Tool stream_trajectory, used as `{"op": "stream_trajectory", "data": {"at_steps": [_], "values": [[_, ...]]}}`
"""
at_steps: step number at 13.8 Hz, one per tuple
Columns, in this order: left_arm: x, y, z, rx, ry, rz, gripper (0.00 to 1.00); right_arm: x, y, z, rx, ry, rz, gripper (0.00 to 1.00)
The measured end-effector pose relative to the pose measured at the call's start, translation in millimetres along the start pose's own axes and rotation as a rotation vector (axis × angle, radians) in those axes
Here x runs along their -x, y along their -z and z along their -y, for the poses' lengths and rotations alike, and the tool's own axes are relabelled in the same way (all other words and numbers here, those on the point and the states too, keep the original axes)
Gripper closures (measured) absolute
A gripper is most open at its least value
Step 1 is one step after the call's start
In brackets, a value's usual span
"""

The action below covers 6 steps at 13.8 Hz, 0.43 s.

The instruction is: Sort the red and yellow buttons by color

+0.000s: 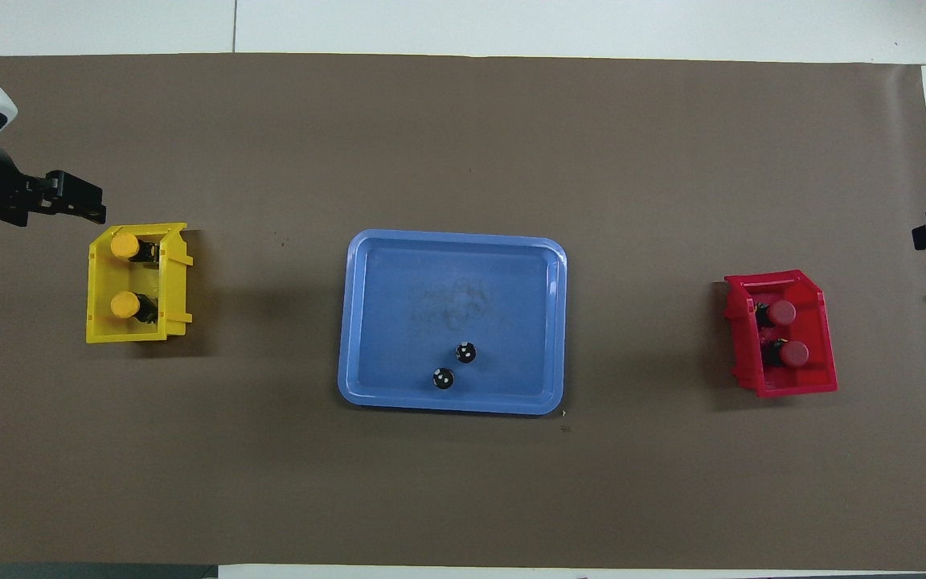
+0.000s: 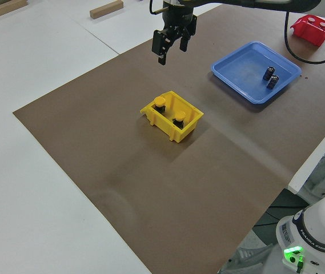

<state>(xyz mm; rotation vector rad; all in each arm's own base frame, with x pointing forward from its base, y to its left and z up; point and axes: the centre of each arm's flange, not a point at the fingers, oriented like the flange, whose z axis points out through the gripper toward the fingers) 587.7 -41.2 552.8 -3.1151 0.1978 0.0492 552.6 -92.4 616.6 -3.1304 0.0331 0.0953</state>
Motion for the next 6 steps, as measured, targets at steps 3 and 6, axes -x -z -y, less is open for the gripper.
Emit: {"op": "stream_trajectory", "data": {"at_steps": [3, 6], "values": [[29.0, 44.4, -14.8, -0.004, -0.062, -0.021, 0.00, 4.2, 3.9, 5.3, 0.001, -0.021, 0.008, 0.00], [49.0, 61.5, -7.7, -0.001, -0.119, 0.005, 0.00, 6.4, 5.3, 9.2, 0.002, -0.021, 0.013, 0.00]]}}
